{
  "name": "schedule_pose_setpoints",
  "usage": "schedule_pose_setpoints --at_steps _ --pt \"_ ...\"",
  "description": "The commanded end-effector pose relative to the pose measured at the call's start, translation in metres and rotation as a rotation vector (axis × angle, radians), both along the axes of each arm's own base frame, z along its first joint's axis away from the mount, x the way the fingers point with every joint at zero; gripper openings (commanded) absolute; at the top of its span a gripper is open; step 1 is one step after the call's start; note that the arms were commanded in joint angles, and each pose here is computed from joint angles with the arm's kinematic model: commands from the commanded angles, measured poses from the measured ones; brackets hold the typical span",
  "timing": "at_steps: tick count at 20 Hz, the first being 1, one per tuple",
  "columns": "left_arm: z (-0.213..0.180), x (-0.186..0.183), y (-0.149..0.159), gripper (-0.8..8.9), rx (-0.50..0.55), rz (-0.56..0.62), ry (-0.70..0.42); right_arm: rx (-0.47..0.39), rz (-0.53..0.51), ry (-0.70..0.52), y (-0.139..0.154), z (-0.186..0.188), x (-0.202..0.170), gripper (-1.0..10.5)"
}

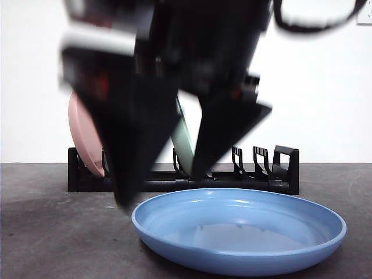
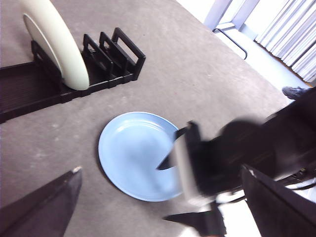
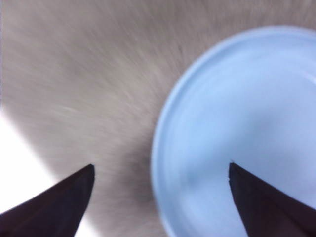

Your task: Place the plate

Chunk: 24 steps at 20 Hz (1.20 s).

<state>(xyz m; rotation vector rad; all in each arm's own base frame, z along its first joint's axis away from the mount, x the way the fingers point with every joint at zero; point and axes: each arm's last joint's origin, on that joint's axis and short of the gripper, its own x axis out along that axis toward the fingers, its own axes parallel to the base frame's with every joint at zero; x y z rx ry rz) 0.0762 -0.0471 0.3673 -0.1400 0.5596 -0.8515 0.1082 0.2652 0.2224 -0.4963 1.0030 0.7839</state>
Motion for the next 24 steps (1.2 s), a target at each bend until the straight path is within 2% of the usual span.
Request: schedule_pose_setpoints --at_steps 1,5,10,14,17,21,24 --pt "0.006 0.000 0.001 4.91 0.007 0.035 -0.032 0.131 -0.017 -0.009 -0.008 0.032 -0.002 4.7" --pt "0.005 0.007 0.000 4.92 0.039 0.118 -0.013 0.325 -0.046 -0.027 -0.053 0.083 -0.003 4.7" --pt "0.001 0.035 -0.009 5.00 0.108 0.183 0.070 0.558 -0.109 -0.113 -0.128 0.132 -0.012 4.7" --pt "0.010 0.066 -0.020 5.00 0.171 0.236 0.112 0.601 -0.213 -0.180 -0.179 0.144 -0.030 4.7" --pt "0.020 0.096 -0.030 5.00 0.266 0.311 0.146 0.643 -0.282 -0.212 -0.205 0.147 -0.048 4.7" --pt "0.023 0.145 -0.051 5.00 0.500 0.466 0.187 0.713 -0.305 -0.235 -0.221 0.150 -0.064 4.7" --pt "0.014 0.185 -0.073 5.00 0.656 0.518 0.179 0.720 -0.303 -0.241 -0.223 0.151 -0.066 4.7"
